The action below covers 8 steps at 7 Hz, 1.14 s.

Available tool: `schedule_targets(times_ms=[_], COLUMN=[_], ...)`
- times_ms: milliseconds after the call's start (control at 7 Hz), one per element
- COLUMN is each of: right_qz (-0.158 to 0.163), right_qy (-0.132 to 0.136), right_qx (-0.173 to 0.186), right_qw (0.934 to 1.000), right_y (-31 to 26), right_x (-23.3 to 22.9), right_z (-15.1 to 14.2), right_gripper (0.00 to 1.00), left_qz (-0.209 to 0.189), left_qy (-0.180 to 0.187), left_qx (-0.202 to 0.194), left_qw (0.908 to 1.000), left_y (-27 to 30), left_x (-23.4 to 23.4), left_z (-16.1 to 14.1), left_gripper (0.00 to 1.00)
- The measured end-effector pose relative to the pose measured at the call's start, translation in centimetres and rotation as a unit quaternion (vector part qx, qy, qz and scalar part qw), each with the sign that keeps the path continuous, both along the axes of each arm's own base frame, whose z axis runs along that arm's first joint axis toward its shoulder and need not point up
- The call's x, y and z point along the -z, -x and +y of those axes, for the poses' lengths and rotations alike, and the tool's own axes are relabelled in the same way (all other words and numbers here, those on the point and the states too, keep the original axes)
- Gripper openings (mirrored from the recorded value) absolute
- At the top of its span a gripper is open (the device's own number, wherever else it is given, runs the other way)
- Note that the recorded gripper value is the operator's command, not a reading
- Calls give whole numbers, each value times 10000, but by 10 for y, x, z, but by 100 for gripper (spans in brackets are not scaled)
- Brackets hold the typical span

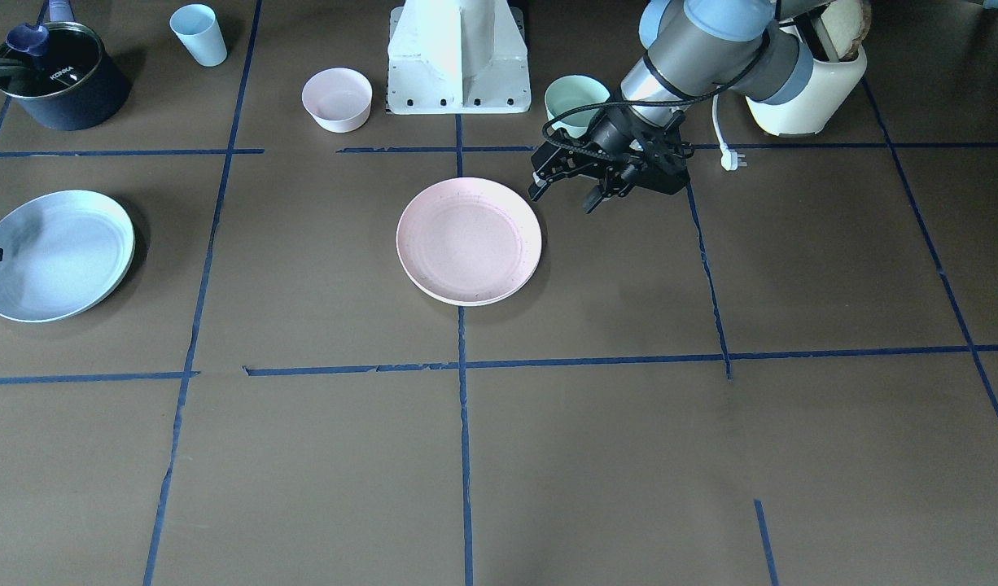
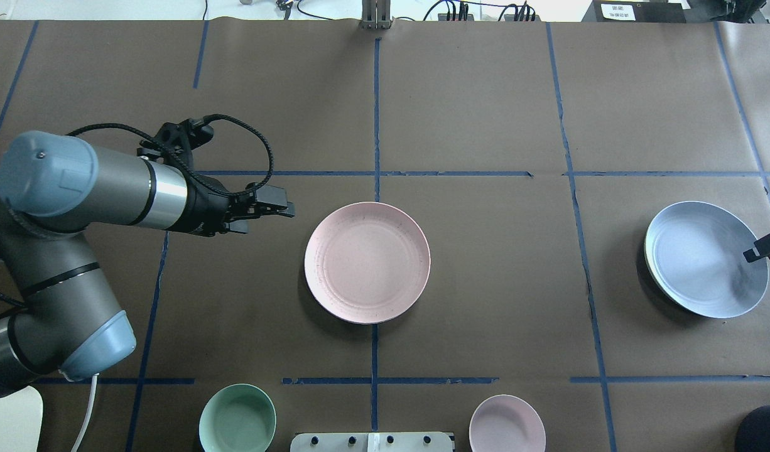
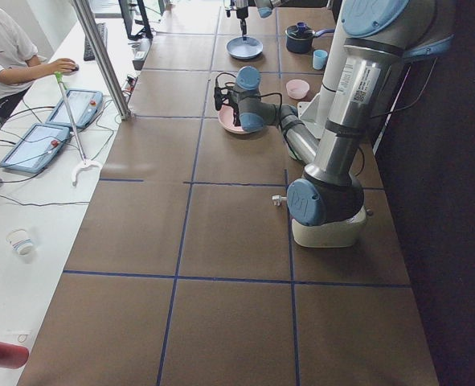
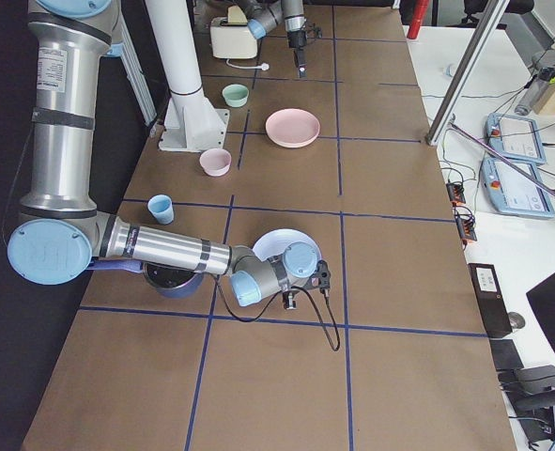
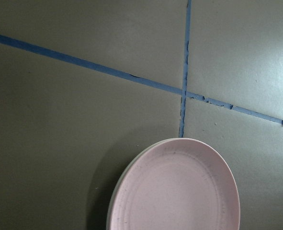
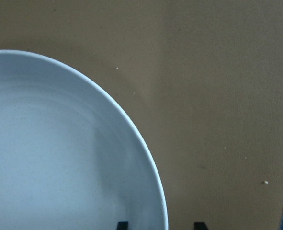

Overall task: Stack three plates with pink and blue
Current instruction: 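Grasp and lift the blue plate rim with the right gripper while the left arm withdraws, then carry the blue plate with the right gripper and lower it onto the pink plate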

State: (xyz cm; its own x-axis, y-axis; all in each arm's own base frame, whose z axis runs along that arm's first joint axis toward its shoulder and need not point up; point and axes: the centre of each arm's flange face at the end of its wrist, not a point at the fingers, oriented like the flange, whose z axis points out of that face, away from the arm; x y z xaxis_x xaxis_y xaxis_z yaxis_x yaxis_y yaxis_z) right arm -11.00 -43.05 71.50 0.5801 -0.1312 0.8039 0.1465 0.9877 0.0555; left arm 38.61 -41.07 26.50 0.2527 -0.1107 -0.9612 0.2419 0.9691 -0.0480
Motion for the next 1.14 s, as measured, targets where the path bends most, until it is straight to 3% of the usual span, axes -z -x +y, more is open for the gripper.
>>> schedule_targets(times_ms=[571, 857, 1143], right_qz=[-58, -486, -1068], right_qy=[-12, 49, 514], right_qx=[-39, -390, -826], right_qw=[10000, 9980, 9895], right_y=[3, 17, 75], right_x=[12, 98, 238], right_z=[-3, -15, -36], right_gripper=[0, 0, 0], left_qz=[-189, -308, -455], left_qy=[272, 414, 557], left_qx=[132, 258, 395], left_qw=[9994, 9983, 9966], left_y=[70, 100, 120], left_x=[-44, -65, -85], left_z=[1, 5, 6], left_gripper=[100, 100, 100])
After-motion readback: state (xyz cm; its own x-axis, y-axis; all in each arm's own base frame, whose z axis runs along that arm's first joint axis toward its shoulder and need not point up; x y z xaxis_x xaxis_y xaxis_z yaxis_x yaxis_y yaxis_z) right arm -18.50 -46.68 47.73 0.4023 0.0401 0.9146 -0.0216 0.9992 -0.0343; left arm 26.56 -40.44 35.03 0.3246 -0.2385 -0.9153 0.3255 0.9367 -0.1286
